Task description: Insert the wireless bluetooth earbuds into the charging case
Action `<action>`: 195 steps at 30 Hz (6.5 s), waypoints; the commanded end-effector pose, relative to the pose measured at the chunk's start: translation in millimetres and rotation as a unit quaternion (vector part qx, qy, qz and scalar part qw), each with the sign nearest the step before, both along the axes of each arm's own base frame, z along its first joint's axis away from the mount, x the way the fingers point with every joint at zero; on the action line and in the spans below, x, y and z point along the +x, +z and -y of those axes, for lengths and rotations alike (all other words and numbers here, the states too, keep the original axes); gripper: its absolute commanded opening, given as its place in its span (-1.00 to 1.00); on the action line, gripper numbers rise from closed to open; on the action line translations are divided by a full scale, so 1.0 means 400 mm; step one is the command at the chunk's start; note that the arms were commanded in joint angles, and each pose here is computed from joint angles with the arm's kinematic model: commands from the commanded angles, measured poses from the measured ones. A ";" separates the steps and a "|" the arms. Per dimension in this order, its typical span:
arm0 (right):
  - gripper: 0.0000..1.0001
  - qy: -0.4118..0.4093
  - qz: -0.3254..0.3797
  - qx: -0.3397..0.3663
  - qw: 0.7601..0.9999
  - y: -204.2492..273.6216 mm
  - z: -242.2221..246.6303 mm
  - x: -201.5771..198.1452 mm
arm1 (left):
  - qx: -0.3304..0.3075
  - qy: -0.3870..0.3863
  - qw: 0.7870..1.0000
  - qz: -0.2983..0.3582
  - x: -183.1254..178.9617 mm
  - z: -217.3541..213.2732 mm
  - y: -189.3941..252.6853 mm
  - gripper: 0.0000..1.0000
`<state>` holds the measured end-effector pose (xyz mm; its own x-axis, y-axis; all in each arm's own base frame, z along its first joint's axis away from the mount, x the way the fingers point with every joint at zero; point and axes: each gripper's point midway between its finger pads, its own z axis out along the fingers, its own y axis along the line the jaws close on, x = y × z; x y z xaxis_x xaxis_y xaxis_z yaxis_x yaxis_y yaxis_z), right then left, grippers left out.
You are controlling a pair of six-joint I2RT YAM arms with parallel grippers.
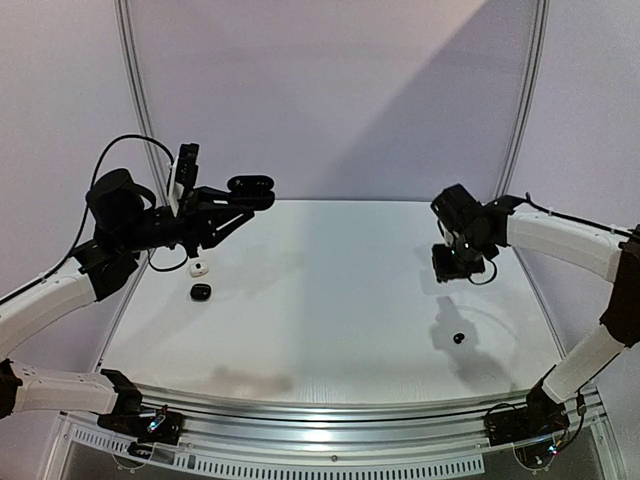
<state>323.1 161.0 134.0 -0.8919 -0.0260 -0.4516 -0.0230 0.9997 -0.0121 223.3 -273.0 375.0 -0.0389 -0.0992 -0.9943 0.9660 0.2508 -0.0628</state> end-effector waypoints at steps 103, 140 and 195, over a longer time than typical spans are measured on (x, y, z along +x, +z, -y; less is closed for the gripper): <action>-1.00 0.344 0.521 0.083 0.777 0.642 -0.845 -0.073 | -0.076 0.178 0.970 0.148 0.115 0.013 0.097 -1.00; -0.61 0.375 0.493 0.063 0.783 0.624 -0.840 -0.084 | -0.072 0.155 0.978 0.121 0.105 0.018 0.083 -1.00; -0.35 0.506 0.326 0.126 0.788 0.589 -0.818 -0.160 | -0.094 0.034 0.993 0.055 0.028 0.029 0.075 -1.00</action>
